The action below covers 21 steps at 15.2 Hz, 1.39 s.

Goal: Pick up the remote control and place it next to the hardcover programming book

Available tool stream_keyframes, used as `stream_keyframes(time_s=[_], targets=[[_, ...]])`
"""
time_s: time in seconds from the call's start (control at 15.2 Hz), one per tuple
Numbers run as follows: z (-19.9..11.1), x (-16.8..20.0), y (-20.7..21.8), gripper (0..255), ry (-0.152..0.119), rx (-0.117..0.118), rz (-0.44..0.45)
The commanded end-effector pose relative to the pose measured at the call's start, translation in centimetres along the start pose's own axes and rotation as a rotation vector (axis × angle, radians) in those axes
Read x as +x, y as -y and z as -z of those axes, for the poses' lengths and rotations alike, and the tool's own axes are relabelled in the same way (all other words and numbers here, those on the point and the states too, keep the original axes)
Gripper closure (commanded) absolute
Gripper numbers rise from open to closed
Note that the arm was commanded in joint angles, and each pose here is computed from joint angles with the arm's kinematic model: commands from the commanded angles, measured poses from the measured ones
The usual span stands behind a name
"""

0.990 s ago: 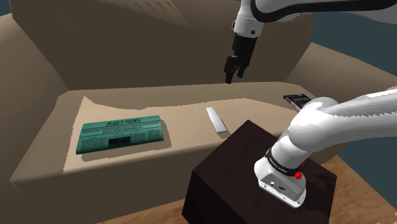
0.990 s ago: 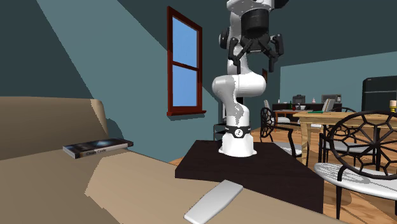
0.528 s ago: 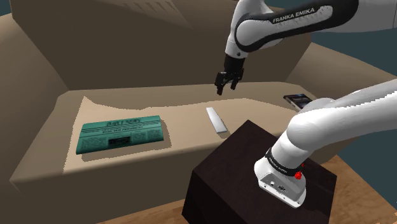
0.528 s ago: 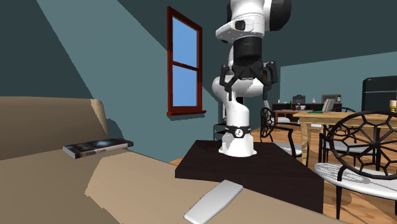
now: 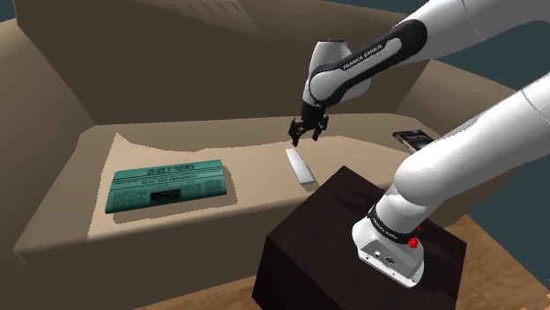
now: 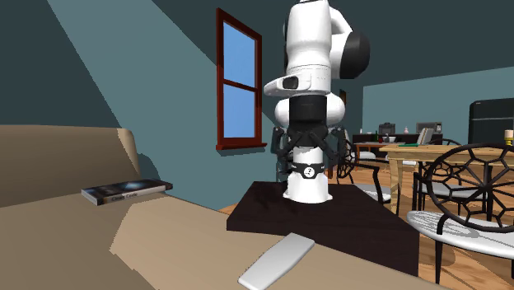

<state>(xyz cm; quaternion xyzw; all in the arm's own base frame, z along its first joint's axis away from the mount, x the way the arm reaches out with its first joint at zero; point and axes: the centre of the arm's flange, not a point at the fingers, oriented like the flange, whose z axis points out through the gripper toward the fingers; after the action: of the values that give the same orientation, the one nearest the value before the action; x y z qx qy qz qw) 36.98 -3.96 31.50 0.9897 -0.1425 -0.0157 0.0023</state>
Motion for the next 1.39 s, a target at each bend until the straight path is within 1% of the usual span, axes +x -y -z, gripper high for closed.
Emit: stream_keyframes(time_s=[0.0, 0.53, 0.59, 1.06, 1.32], targets=[[-2.5, 0.6, -0.6, 0, -0.01, -0.004, -0.043], [-11.9, 3.9, -3.5, 0, -0.036, -0.02, -0.213], [-12.7, 4.1, -3.8, 0, -0.038, -0.022, -0.227], [-16.3, 4.2, -3.9, 0, -0.038, -0.022, -0.227], [-16.7, 4.2, -3.9, 0, -0.038, -0.022, -0.227]])
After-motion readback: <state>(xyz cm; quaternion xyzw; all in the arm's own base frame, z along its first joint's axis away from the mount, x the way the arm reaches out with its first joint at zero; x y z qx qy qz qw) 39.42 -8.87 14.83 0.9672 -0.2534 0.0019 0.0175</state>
